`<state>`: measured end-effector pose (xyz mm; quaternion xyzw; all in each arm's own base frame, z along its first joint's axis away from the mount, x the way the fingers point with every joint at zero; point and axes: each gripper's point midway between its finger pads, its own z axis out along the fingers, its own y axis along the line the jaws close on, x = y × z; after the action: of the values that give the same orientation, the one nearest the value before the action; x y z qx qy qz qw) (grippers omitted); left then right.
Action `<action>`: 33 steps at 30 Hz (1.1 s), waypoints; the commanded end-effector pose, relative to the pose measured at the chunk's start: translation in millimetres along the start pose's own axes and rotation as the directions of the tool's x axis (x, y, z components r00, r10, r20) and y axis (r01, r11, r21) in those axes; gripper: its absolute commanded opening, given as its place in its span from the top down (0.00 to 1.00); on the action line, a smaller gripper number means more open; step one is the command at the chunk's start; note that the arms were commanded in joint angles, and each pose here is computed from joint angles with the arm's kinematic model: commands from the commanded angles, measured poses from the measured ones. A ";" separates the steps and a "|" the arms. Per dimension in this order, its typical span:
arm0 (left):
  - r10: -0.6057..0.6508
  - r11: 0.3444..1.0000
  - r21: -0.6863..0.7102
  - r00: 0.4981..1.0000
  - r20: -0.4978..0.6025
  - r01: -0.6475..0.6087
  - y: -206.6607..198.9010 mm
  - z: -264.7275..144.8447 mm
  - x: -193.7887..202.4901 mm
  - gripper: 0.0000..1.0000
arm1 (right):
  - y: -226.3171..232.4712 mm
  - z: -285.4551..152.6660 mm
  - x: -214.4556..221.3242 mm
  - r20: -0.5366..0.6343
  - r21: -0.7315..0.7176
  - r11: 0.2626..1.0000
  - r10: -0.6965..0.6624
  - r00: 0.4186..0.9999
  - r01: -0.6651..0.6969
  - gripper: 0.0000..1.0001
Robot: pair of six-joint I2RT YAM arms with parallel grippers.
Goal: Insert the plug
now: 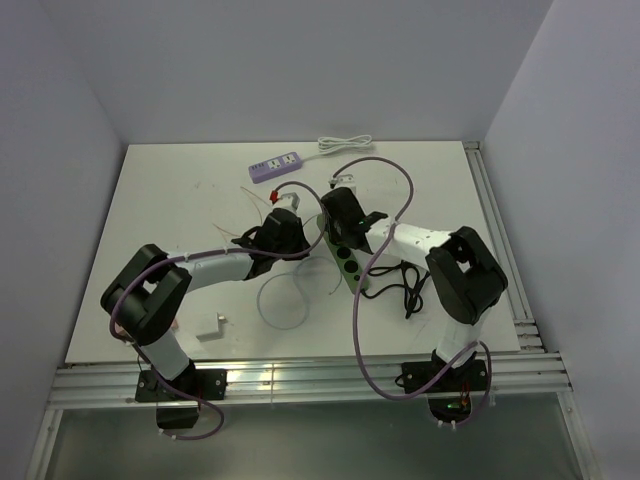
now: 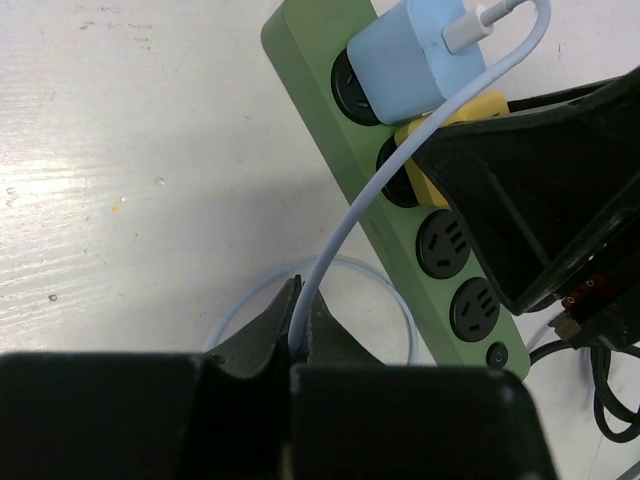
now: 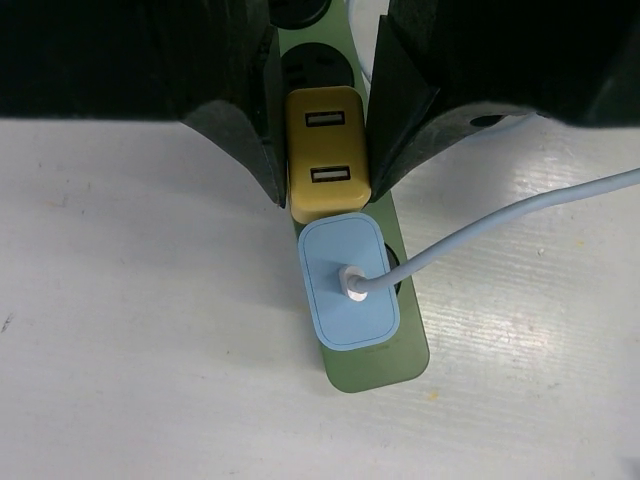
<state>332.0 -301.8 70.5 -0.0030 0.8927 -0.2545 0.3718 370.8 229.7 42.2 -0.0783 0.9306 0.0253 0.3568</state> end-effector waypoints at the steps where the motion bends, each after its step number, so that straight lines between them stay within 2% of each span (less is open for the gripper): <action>1: 0.002 1.000 0.023 0.999 0.034 -0.003 -12.0 -5.0 -18.1 0.99 | -3.5 7.0 195.5 -0.509 0.015 0.999 0.048 0.859 -0.047 1.00; 4: 0.010 1.000 0.015 0.999 0.040 -0.011 -12.4 -4.9 -21.6 0.98 | -2.9 14.6 197.8 -0.528 0.029 0.999 0.047 0.848 -0.037 1.00; 8: 0.019 0.999 0.032 0.999 0.035 -0.021 -20.6 -3.7 -28.1 0.96 | -4.7 11.6 209.0 -0.524 0.017 0.994 0.100 0.846 -0.107 1.00; 16: 0.017 1.000 0.014 0.998 0.057 -0.018 -19.0 -6.6 -38.6 0.94 | -10.5 3.1 185.2 -0.437 0.032 0.992 0.121 0.891 -0.119 1.00; 18: 0.015 1.000 0.014 0.998 0.063 -0.016 -18.2 -7.8 -40.6 0.94 | -6.8 -0.6 180.6 -0.403 0.009 0.986 0.154 0.902 -0.164 1.00; 23: 0.013 1.000 0.013 0.999 0.032 -0.013 -15.3 1.7 -35.1 0.93 | -18.8 -0.6 217.0 -0.418 0.063 0.982 0.190 0.889 -0.180 1.00; 26: 0.013 1.000 0.004 1.000 0.027 -0.013 -11.0 4.5 -35.7 0.94 | -12.5 -0.6 229.7 -0.436 0.047 0.980 0.195 0.878 -0.195 1.00; 33: 0.004 1.000 0.001 0.999 0.047 -0.005 -6.2 0.9 -46.7 0.93 | -16.8 1.2 217.0 -0.411 0.075 0.986 0.166 0.896 -0.148 1.00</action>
<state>354.4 -294.6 80.8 -0.0159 0.8962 -0.2410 0.3720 376.0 231.6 32.5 0.0383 0.8805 0.1116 0.4592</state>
